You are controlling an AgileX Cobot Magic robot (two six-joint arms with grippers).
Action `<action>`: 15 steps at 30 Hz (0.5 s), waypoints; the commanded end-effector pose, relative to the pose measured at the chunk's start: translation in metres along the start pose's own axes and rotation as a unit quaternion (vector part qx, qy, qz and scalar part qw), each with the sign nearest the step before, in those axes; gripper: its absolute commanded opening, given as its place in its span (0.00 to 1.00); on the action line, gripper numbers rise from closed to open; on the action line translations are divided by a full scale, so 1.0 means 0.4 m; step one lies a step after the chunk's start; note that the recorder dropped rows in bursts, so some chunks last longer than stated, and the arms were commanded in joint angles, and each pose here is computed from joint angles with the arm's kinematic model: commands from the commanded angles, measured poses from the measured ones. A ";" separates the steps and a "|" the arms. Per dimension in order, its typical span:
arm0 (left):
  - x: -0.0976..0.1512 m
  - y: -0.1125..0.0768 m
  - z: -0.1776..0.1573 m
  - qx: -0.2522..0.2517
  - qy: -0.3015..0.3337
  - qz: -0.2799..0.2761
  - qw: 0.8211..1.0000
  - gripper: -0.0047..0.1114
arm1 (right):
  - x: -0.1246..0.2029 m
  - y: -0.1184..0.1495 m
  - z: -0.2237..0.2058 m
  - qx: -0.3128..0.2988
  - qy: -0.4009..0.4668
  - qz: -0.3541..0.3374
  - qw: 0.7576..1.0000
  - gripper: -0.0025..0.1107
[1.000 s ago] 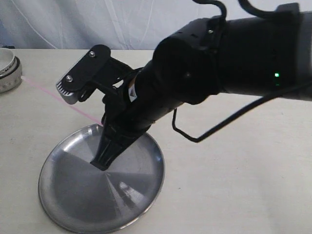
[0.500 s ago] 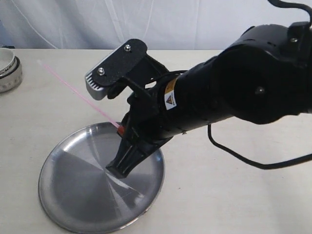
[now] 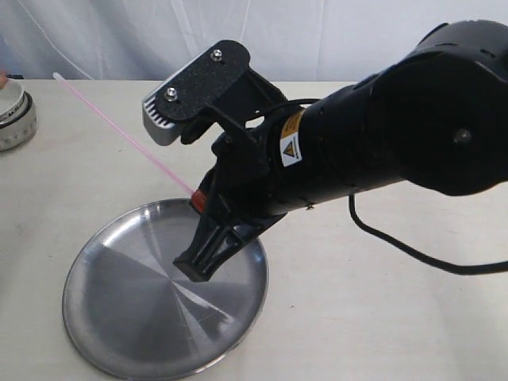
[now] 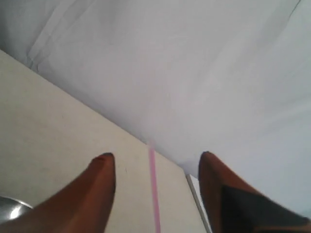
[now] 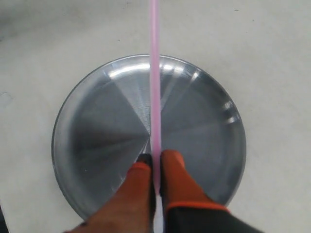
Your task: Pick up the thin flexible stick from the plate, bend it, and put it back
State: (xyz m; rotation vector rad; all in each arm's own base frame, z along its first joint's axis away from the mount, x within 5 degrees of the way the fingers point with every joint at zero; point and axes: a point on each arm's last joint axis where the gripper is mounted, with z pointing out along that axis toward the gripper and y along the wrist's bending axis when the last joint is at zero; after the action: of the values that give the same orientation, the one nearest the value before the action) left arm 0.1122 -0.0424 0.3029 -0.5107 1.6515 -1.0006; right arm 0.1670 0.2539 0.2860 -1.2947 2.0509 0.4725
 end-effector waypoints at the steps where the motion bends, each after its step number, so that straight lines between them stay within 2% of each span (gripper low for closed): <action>1: 0.011 -0.004 0.027 0.002 0.019 0.005 1.000 0.58 | 0.002 -0.002 -0.004 0.002 -0.003 0.002 1.000 0.01; 7: 0.018 -0.013 0.051 0.024 0.022 0.004 0.999 0.58 | 0.000 0.000 -0.004 -0.003 -0.006 0.013 1.000 0.01; 11: 0.033 -0.010 0.076 0.021 0.039 -0.009 0.999 0.58 | -0.001 0.000 -0.005 -0.003 -0.009 0.015 1.000 0.01; 15: 0.045 -0.019 0.103 0.046 0.041 -0.005 0.998 0.58 | -0.001 0.000 -0.005 -0.003 -0.009 0.015 1.000 0.01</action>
State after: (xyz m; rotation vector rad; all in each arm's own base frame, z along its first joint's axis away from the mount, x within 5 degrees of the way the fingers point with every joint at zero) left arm 0.1388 -0.0682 0.2924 -0.4607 1.7054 -1.0794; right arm 0.1665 0.2545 0.2862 -1.2773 2.0632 0.4932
